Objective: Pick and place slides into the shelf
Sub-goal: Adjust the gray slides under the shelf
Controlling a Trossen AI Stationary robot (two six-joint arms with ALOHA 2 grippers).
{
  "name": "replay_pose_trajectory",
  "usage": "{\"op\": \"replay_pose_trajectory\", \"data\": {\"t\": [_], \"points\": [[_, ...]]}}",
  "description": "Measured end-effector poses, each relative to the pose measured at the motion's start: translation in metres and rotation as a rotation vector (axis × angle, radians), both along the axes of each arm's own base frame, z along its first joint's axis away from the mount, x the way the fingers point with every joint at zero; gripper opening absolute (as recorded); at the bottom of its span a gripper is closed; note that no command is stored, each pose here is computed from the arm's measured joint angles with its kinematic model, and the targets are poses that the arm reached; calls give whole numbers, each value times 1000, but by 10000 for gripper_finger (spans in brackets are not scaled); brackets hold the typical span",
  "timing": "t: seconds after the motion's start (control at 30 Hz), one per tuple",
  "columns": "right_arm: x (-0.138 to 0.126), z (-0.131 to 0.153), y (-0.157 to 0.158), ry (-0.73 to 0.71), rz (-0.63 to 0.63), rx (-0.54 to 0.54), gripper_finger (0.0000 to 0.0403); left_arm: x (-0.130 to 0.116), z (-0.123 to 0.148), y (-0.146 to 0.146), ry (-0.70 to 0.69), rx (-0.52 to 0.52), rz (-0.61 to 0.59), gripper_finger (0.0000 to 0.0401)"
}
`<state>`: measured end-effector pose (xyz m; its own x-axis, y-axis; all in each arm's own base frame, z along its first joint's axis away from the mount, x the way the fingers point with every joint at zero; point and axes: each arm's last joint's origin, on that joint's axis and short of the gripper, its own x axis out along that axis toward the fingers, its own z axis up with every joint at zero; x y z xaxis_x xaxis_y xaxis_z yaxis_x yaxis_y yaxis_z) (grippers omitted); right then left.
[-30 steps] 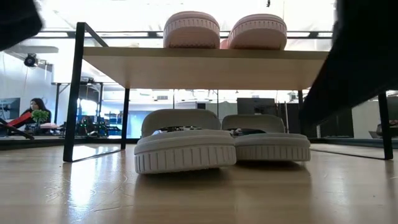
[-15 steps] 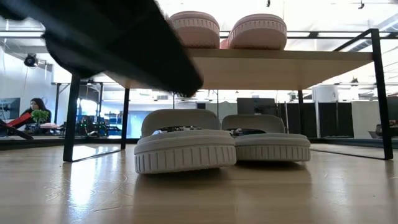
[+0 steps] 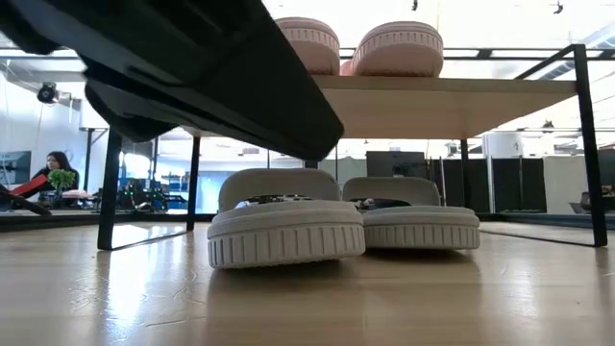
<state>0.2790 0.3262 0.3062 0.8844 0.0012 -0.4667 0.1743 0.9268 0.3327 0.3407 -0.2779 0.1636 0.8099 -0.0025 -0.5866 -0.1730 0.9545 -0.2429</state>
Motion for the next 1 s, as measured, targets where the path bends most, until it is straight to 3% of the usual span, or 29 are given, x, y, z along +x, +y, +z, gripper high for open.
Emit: {"op": "replay_pose_trajectory", "data": {"t": [0.4,0.57,0.77,0.9,1.0], "points": [[-43,69,-4,-161,-21,-38,11,0,-25,21,68,64,32,1],[-54,75,-8,-160,-73,-90,11,3,-29,33,87,145,50,1],[-56,68,-11,-136,-105,-68,11,11,-29,51,75,298,152,1],[-56,60,-10,-122,-120,-36,11,14,-28,53,93,264,129,1],[-57,56,-12,-95,-132,-6,11,15,-18,40,106,159,28,1]]}}
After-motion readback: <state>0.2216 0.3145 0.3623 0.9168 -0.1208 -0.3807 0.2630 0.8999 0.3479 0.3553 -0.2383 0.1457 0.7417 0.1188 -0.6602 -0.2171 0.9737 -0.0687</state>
